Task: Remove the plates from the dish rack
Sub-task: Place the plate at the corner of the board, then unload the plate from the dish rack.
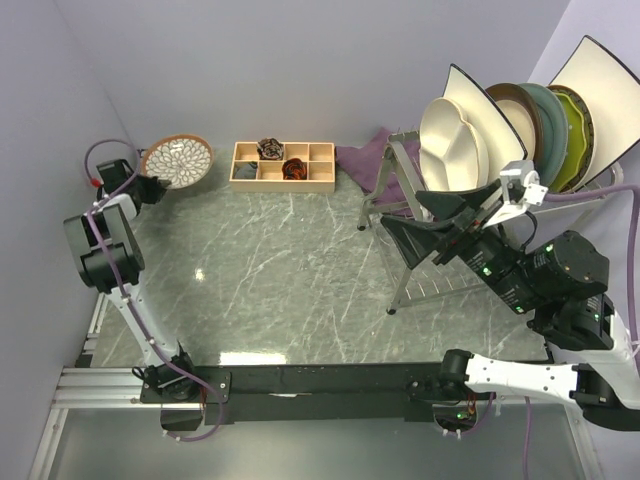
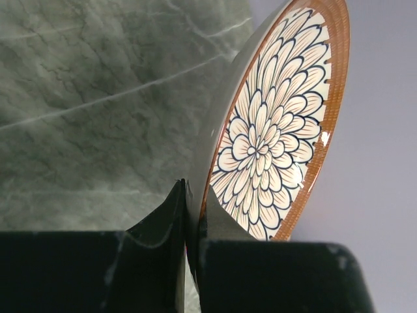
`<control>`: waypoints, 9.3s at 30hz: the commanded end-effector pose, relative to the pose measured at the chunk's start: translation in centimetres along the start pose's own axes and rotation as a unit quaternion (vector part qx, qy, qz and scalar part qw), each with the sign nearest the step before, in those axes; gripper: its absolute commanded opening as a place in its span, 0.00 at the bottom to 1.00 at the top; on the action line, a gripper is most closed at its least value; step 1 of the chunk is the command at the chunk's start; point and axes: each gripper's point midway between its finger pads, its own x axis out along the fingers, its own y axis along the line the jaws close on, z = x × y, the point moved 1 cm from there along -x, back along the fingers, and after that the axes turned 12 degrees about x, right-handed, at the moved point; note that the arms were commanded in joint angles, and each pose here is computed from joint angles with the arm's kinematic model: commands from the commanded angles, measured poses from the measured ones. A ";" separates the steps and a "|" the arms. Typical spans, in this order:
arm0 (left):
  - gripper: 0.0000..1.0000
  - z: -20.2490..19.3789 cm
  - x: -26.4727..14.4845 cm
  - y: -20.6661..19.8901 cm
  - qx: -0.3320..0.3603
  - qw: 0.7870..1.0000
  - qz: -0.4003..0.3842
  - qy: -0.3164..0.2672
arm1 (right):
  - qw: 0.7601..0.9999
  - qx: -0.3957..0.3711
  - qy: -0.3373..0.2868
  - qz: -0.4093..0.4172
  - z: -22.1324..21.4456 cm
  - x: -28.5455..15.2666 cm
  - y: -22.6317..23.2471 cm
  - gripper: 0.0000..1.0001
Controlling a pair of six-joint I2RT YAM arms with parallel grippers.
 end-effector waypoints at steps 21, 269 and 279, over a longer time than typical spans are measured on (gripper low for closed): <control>0.41 -0.4 4.8 -1.9 0.063 0.998 0.006 -0.018 | 1.000 -0.002 -0.011 0.001 0.7 0.7 0.5 1.00; 0.99 -31.4 -42.2 -31.6 0.326 0.783 -0.530 -0.003 | 0.759 -0.409 -0.192 -0.468 19.7 2.2 -7.9 0.00; 0.99 -31.0 -40.0 -32.1 0.320 0.763 -0.561 0.029 | 0.757 -0.418 -0.192 -0.464 19.6 2.2 -8.5 0.00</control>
